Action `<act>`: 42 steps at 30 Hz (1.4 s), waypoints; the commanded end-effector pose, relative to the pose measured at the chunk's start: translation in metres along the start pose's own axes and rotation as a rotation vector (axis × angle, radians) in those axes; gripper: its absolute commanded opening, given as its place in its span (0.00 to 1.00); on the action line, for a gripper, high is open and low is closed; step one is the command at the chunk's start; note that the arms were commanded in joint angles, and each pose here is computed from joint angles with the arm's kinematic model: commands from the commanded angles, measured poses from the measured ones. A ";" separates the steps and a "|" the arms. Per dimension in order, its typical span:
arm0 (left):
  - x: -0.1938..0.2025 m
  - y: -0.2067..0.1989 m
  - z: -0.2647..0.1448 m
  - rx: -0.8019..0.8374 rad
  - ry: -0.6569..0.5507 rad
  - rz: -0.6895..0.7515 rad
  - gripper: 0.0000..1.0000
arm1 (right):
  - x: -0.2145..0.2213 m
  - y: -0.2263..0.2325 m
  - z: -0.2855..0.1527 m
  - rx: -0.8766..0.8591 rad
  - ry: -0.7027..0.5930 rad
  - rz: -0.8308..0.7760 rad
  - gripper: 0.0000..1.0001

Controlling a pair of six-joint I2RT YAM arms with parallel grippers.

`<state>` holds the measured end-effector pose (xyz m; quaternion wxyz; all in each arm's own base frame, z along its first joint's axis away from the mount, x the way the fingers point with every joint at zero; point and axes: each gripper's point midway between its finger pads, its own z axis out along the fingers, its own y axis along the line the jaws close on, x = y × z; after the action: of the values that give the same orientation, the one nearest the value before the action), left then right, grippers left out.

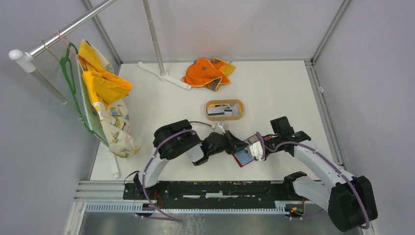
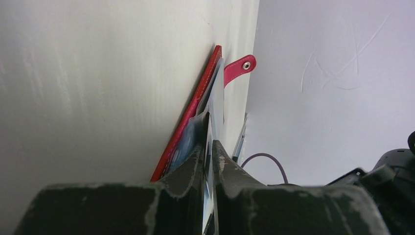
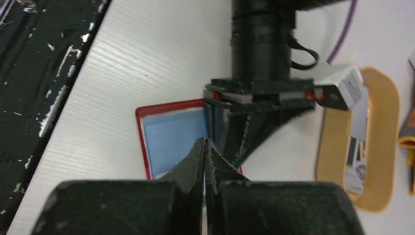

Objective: Put the credit cards into the card holder
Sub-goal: Insert the credit card into the card holder.

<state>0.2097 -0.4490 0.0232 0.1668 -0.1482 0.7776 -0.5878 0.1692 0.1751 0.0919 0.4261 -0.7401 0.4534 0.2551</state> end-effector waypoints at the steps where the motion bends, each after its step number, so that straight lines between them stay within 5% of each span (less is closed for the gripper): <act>1: 0.002 0.012 0.003 -0.030 0.011 0.008 0.17 | 0.000 0.018 0.023 -0.108 -0.005 -0.132 0.00; 13: 0.003 0.015 0.002 -0.028 0.015 0.001 0.17 | 0.046 0.011 0.041 -0.043 0.291 -0.124 0.00; 42: 0.003 0.014 0.002 -0.016 0.022 -0.002 0.30 | 0.076 -0.001 0.014 -0.013 0.547 -0.097 0.02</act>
<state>0.2091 -0.4534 0.0298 0.1664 -0.1393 0.7655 -0.6057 0.1923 0.1649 0.0209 0.3054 -0.8162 0.4870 0.0584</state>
